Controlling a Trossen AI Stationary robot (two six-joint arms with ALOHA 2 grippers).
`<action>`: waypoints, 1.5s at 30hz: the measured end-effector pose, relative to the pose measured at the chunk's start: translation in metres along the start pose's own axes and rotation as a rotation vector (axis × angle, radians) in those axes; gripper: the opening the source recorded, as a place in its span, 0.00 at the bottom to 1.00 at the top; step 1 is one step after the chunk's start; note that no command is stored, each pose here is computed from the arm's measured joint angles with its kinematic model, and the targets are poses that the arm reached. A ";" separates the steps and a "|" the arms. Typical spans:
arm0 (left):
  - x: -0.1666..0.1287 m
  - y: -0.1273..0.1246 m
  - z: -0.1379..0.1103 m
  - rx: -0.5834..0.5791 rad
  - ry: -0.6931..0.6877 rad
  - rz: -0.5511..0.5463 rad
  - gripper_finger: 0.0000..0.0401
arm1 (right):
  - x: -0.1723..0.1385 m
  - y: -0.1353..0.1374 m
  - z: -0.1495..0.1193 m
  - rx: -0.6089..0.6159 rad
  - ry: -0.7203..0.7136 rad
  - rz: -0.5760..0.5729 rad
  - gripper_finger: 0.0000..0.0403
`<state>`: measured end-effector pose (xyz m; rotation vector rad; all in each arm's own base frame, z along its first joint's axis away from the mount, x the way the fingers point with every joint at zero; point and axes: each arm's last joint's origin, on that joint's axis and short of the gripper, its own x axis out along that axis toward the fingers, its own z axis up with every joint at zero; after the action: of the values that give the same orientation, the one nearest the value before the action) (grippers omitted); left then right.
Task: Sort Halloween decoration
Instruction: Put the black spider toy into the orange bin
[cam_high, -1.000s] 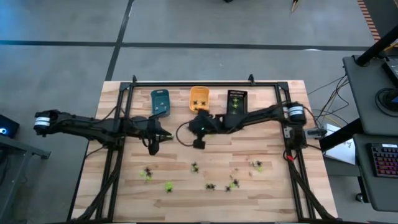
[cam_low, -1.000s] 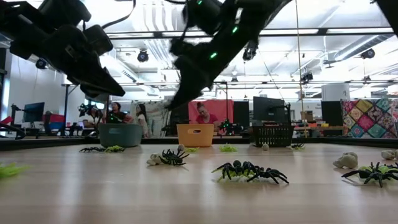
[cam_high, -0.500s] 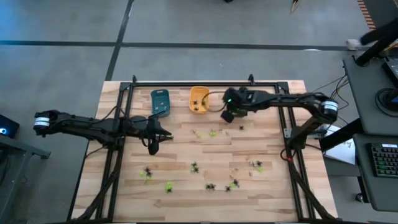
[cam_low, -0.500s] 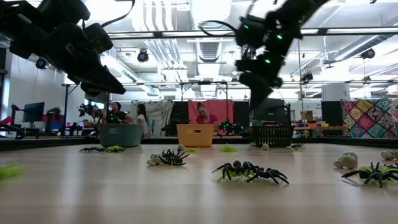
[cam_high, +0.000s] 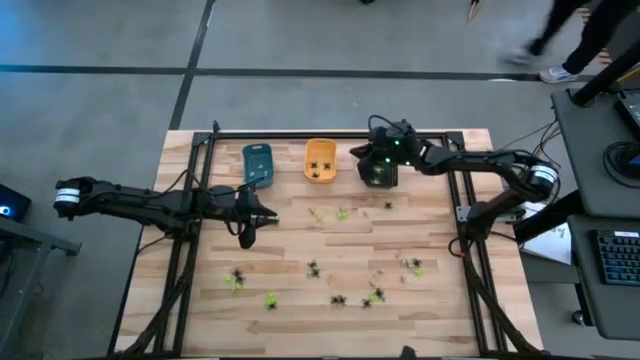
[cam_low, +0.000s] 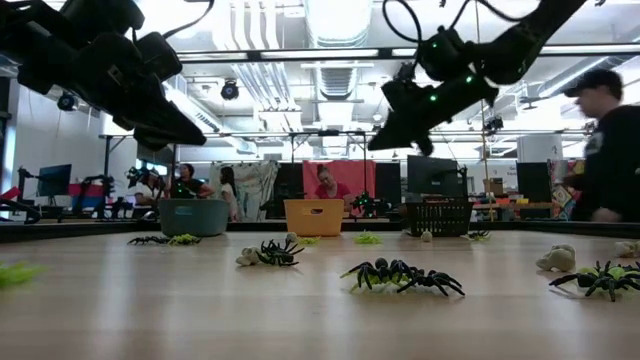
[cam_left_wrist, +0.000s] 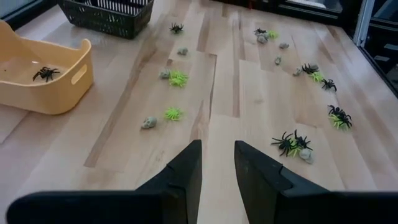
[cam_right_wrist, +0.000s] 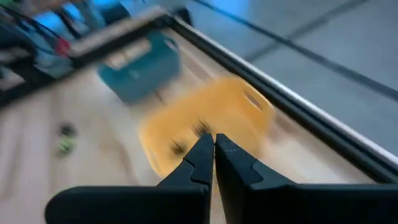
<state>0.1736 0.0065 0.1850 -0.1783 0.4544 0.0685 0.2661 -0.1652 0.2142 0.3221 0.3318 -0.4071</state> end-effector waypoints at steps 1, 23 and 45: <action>0.000 0.000 0.000 0.000 -0.002 0.000 0.19 | 0.004 -0.001 0.001 0.004 -0.035 0.025 0.02; 0.000 0.000 0.000 0.027 0.001 0.008 0.19 | 0.041 0.029 0.024 -0.261 0.708 0.033 0.02; 0.000 0.000 -0.001 0.038 0.010 0.010 0.19 | 0.076 0.052 -0.010 -0.591 0.825 0.087 0.40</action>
<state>0.1733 0.0068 0.1838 -0.1390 0.4666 0.0692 0.3519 -0.1409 0.1894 -0.0960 1.2111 -0.0561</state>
